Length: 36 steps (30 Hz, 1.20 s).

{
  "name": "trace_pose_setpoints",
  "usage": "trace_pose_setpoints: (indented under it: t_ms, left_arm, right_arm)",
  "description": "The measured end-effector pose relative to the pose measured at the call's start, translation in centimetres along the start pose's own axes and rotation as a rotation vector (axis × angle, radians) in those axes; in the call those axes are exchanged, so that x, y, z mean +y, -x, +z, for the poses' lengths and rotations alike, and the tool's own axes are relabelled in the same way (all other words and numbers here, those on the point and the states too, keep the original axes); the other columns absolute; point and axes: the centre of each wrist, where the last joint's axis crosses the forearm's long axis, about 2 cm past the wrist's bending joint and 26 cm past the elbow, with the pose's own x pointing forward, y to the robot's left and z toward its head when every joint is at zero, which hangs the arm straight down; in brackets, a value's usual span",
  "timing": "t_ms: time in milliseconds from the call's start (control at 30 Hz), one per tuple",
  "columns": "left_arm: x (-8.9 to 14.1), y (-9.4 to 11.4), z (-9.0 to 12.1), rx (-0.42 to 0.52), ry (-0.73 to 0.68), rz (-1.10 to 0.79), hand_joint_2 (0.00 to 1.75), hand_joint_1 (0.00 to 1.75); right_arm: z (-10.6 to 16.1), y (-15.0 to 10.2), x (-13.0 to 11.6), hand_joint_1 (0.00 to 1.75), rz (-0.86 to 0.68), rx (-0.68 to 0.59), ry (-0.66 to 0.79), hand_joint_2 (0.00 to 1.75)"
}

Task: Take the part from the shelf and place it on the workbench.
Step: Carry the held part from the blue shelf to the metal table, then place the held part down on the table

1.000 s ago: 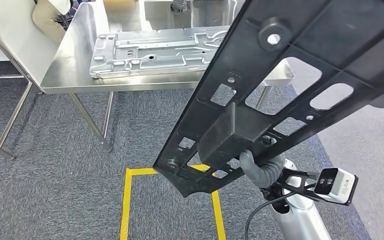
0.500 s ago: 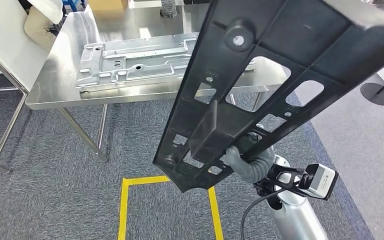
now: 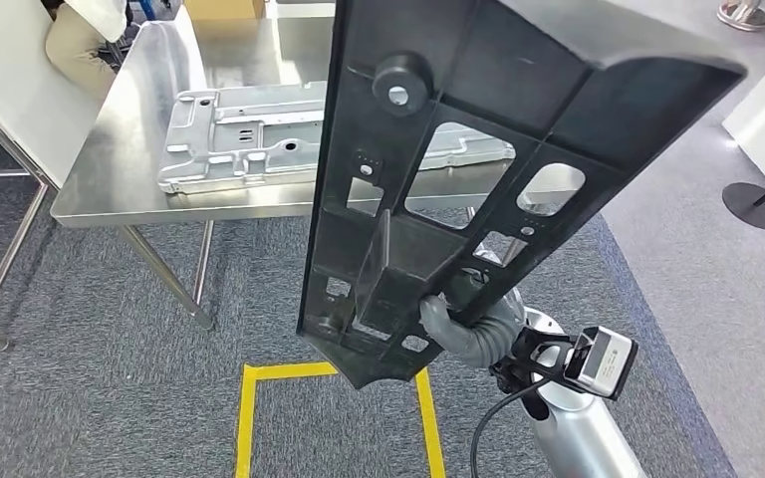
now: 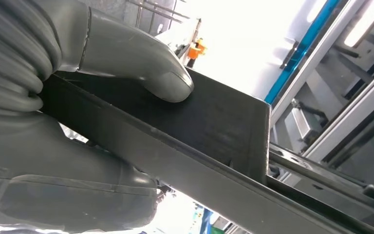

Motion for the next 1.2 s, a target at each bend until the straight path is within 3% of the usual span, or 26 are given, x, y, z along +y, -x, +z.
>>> trace_pose_setpoints:
  t_ms: [1200]
  left_arm:
    - [-0.06, 0.05, 0.03, -0.002, 0.012, -0.018, 1.75, 0.0]
  right_arm:
    - [0.09, 0.94, 0.53, 1.75, 0.017, 0.04, 0.022, 1.75]
